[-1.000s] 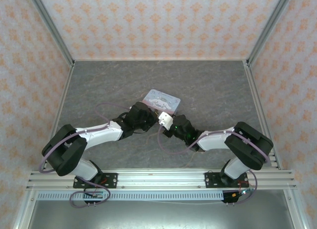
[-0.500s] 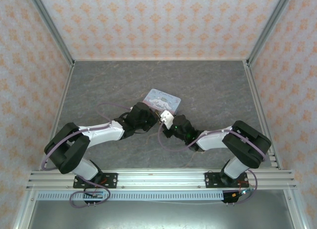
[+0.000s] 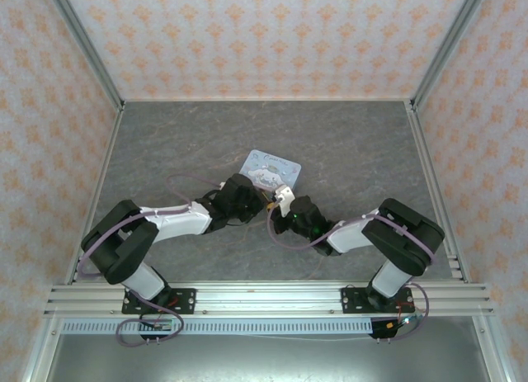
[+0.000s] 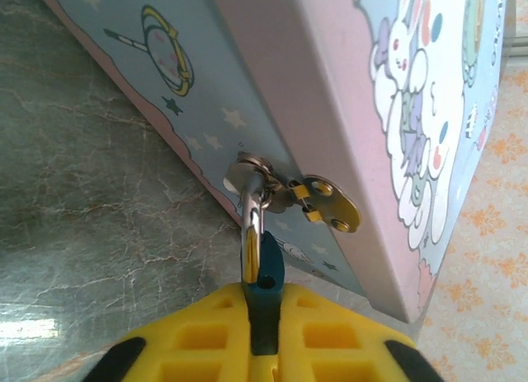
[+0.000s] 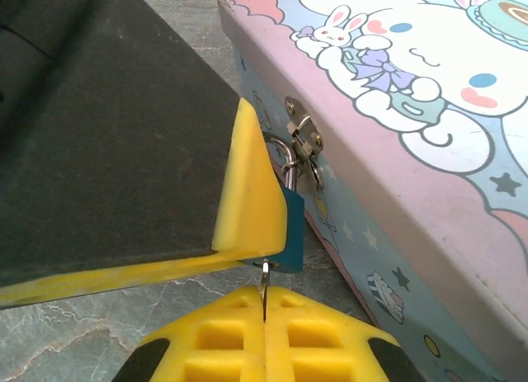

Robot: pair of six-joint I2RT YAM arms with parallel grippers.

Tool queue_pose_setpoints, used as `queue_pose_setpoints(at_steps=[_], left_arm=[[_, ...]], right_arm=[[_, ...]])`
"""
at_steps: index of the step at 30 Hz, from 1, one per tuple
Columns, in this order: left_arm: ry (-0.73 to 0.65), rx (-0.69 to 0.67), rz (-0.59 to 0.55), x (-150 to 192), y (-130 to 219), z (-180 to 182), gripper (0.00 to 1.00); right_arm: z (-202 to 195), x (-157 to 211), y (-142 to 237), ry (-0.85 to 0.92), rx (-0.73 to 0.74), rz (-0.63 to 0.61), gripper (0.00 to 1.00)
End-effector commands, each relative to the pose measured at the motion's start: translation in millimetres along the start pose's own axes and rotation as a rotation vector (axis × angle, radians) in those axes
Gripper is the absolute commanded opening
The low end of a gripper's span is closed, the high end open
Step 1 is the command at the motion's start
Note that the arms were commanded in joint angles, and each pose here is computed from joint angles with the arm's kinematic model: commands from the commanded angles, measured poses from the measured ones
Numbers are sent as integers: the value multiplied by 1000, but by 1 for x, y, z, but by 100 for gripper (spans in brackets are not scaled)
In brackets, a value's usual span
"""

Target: Unlock the padlock with the key

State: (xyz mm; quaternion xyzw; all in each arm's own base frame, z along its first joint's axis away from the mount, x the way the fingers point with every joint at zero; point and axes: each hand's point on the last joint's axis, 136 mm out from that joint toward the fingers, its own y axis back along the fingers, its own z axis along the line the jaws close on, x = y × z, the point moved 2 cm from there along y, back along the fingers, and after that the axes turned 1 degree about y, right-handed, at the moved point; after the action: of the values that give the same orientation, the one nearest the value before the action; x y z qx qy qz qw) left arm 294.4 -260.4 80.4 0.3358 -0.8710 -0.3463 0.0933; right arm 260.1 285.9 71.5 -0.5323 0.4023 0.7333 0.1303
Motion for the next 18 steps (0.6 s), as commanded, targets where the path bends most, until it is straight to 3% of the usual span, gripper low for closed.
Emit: queue_pose_setpoints(at_steps=[1,5,13,18], left_arm=[[-24,39,117,27,-1,-6,19],[-3,30,97,18,4,3,26],[-19,43,30,-8,35,-1,56],[-40,12,-21,-26,52,4,66]], right_arm=[[-14,6,-2,-63,67,10,0],[-13,18,0,-89,63,35,0],[-10,15,-2,-95,49,45,0],[-6,8,3,-194,21,26,0]])
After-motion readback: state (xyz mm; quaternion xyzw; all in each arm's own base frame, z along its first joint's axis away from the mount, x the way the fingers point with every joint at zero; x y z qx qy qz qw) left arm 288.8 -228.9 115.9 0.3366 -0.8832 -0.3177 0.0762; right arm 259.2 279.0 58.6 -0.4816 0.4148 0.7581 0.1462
